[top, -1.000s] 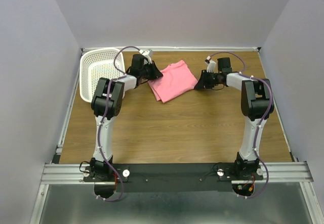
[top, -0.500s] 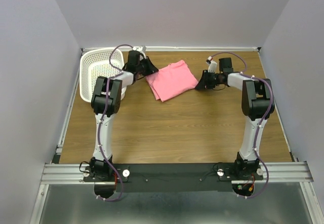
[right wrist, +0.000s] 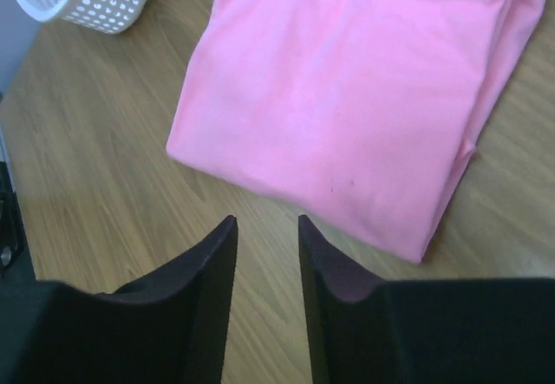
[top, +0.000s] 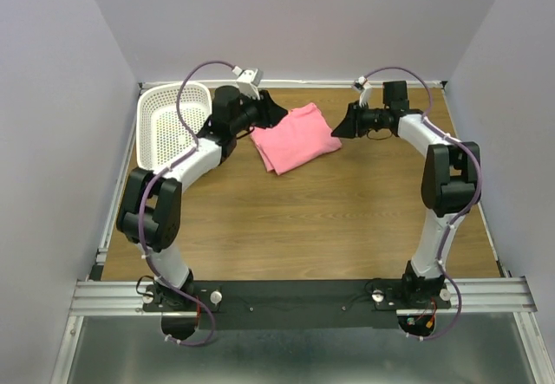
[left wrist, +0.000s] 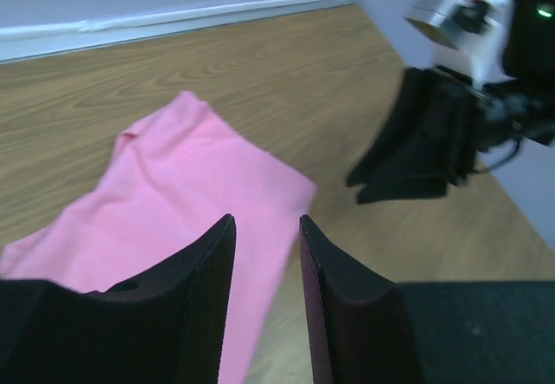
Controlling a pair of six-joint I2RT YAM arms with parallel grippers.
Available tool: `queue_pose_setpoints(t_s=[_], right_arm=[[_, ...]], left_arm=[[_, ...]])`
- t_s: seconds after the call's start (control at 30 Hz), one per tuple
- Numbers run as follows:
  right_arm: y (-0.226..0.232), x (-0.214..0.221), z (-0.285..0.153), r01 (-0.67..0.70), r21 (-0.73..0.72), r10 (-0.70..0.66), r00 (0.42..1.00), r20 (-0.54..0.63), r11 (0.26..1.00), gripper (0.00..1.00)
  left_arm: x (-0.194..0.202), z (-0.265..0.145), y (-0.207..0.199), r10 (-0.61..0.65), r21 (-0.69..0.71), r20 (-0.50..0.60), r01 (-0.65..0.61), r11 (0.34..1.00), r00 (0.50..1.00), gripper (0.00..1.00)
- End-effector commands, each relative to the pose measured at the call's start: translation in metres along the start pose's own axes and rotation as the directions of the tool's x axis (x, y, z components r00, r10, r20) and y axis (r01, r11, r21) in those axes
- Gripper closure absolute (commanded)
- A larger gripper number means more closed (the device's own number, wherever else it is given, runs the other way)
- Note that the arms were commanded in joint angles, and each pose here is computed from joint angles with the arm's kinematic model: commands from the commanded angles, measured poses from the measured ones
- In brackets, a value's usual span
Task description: Fold and stack the t-shirts
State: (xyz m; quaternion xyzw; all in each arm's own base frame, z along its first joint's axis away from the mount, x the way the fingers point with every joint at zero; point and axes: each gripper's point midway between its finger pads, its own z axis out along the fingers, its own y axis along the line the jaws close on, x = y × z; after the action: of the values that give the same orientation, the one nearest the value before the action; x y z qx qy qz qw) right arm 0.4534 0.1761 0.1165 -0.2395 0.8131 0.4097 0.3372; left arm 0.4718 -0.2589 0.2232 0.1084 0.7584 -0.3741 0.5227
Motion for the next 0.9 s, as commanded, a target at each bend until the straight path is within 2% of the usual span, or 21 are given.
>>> queue_pose_setpoints(t_s=[0.0,0.03,0.17,0.3,0.47,0.67,0.87], right_arm=[[-0.002,-0.008,0.010,-0.042,-0.074,0.042,0.999,-0.004,0.996,0.57],[-0.005,-0.010,0.011,-0.042,-0.063,0.041,0.999,-0.003,0.997,0.48],[-0.010,-0.013,0.007,-0.032,-0.010,0.032,0.999,0.001,0.999,0.42],[-0.011,-0.006,-0.001,-0.010,0.047,0.011,1.000,-0.009,0.999,0.41],[-0.009,-0.002,-0.003,-0.018,0.047,0.019,1.000,-0.014,0.999,0.40],[-0.006,-0.003,-0.005,-0.025,0.043,0.026,1.000,-0.012,0.999,0.37],[-0.007,-0.011,-0.014,-0.018,0.059,0.018,1.000,0.005,0.998,0.37]], left_arm=[[0.073,-0.005,-0.006,-0.080,0.004,-0.127,0.082,0.997,0.989,0.58],[0.085,-0.003,-0.015,-0.088,0.009,-0.150,0.090,0.996,0.985,0.58],[0.126,0.003,-0.012,-0.077,-0.068,-0.231,0.063,0.996,0.970,0.56],[0.142,0.005,0.006,0.001,-0.205,-0.271,-0.058,0.977,0.963,0.51],[0.149,0.009,0.021,0.074,-0.317,-0.318,-0.179,0.932,0.945,0.49],[0.176,0.013,0.034,0.133,-0.375,-0.474,-0.336,0.864,0.871,0.48],[0.200,0.011,0.034,0.169,-0.337,-0.564,-0.413,0.846,0.808,0.48]])
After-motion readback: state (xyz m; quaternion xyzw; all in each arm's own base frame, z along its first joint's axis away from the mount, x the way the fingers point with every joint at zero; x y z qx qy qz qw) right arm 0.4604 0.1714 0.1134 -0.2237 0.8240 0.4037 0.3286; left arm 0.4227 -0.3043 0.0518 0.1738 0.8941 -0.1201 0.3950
